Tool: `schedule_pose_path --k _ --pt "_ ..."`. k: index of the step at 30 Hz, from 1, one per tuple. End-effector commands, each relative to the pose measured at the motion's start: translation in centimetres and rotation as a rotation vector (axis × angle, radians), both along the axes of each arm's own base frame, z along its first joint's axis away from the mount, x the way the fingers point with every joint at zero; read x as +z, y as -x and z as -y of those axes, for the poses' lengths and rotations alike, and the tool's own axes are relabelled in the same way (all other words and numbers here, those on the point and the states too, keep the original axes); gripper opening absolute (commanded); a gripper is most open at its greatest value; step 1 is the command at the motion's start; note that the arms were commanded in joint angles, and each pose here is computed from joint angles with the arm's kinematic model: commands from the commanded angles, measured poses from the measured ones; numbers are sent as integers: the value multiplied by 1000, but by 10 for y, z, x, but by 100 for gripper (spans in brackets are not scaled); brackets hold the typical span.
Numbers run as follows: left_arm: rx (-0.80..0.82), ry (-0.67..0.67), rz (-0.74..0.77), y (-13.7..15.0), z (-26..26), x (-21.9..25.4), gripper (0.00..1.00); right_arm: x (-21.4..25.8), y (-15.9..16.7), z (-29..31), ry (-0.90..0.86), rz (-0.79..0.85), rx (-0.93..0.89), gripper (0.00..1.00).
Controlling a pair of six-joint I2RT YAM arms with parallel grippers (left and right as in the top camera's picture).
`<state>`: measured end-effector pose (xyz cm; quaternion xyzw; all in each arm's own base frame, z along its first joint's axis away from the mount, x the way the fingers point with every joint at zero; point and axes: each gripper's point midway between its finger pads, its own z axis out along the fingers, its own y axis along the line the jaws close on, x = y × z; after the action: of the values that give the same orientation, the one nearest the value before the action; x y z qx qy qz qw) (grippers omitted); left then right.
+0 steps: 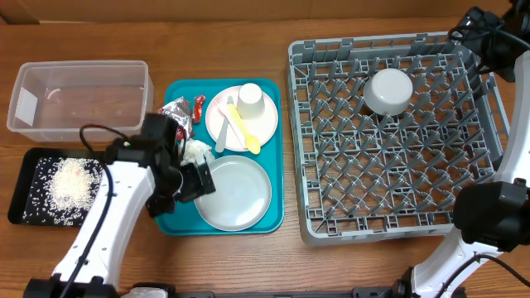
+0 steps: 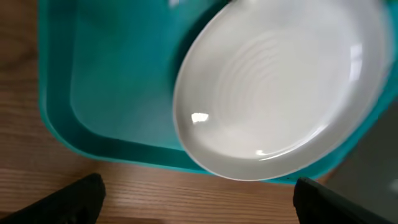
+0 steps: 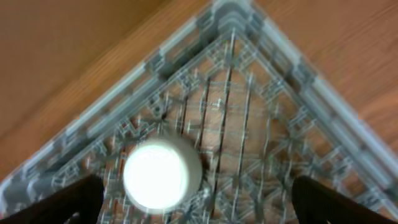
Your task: Sort waste into correct bins and load items into the dishwasher rack
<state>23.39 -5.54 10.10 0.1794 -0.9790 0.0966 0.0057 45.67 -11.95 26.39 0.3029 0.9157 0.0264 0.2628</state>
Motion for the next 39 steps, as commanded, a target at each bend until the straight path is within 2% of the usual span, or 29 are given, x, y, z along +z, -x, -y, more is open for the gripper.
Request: schedule_pose_path --k 1,4,6,7,9,12,16,19,20,23,27,32,35,39 --pt "-10 -3 146 -23 -2 40 100 6 0 -32 -150 27 98 100" --pt "69 -54 206 -34 -21 59 100 14 2 -78 -299 66 331 93" --pt "148 -124 220 -36 -44 67 100 17 7 -102 -342 62 422 86" --pt "183 -161 224 -36 -56 71 100 16 11 -113 -342 43 452 86" --pt "250 -207 235 -38 -77 76 100 13 21 -140 -328 7 550 86" --pt "309 -186 246 -40 -90 82 100 9 40 -192 -310 -56 719 87" --pt "377 -206 259 -40 -111 85 100 -3 63 -246 -205 -154 849 87" --pt "425 -226 265 -40 -126 86 100 -9 80 -285 -95 -194 947 94" --pt "438 -228 268 -39 -130 86 100 -11 85 -297 -62 -204 976 100" --pt "470 -232 269 -38 -139 88 100 -21 102 -323 42 -250 998 100" --pt "472 -246 303 -41 -148 99 100 -47 126 -361 62 -304 1090 100" --pt "483 -286 360 -47 -162 120 100 -96 141 -394 70 -351 1152 93" --pt "515 -373 367 -44 -177 128 100 -126 151 -406 45 -389 1179 92" --pt "513 -371 364 -44 -176 127 100 -160 162 -415 17 -423 1207 90"
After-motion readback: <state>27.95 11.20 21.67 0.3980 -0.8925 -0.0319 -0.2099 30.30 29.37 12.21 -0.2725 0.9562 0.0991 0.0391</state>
